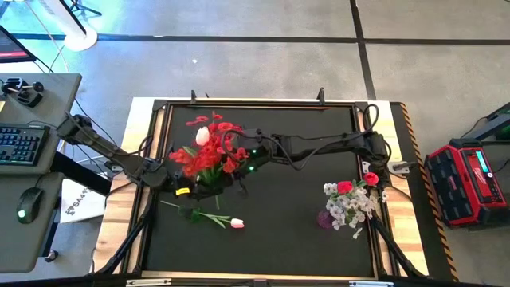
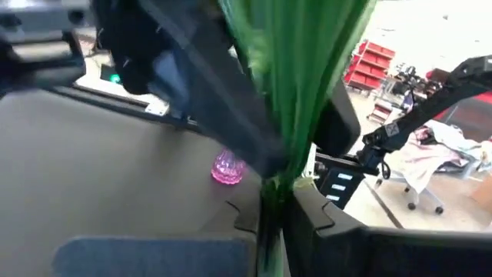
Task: Sort flowers into vase by color
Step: Adjust the green vase
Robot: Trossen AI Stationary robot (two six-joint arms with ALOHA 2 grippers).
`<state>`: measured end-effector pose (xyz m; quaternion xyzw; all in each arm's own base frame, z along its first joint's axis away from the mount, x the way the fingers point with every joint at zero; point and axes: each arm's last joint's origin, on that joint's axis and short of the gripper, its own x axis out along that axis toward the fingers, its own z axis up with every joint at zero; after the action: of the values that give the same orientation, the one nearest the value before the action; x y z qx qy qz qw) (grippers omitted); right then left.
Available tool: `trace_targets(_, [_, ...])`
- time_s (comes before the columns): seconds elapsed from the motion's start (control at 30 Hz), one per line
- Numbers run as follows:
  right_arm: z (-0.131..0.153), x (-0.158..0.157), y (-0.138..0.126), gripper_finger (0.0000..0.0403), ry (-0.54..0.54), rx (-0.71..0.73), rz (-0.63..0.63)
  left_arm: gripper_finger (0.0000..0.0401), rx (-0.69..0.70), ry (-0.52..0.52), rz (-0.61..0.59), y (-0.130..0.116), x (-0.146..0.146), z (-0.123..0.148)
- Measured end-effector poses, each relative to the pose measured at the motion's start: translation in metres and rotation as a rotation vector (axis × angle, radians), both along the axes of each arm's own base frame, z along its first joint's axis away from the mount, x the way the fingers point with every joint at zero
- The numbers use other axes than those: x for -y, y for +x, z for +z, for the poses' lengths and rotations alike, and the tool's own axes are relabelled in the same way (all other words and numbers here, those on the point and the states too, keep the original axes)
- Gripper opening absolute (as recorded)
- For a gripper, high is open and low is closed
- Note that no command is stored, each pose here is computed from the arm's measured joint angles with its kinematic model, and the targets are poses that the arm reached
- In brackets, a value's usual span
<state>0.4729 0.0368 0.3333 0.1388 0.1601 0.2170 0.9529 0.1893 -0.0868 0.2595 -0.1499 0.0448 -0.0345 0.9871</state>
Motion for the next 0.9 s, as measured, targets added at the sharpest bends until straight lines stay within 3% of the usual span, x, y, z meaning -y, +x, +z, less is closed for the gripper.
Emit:
trace_targets(0.17, [0.006,-0.001,-0.009,0.0181,0.094,-0.097,0.028,0.0005,0.045,0.034,-0.010,-0.010,-0.004,0.010])
trace_targets(0.27, [0.014,0.003,-0.026,0.0230,0.170,-0.257,-0.070,0.0003,0.051,0.069,-0.030,-0.024,-0.006,0.016])
trace_targets(0.33, [0.018,0.003,-0.036,0.0246,0.144,-0.312,-0.153,0.0002,0.037,0.096,-0.067,-0.035,-0.006,0.018])
trace_targets(0.43, [0.027,-0.001,-0.047,0.0248,0.082,-0.315,-0.256,0.0001,-0.016,0.129,-0.159,-0.054,-0.004,0.016])
trace_targets(0.57, [0.037,-0.005,-0.057,0.0235,0.080,-0.311,-0.306,0.0001,-0.019,0.129,-0.269,-0.076,-0.001,0.018])
trace_targets(0.9, [0.037,-0.006,-0.058,0.0197,0.152,-0.323,-0.557,0.0000,-0.063,0.259,-0.336,-0.102,-0.002,0.011])
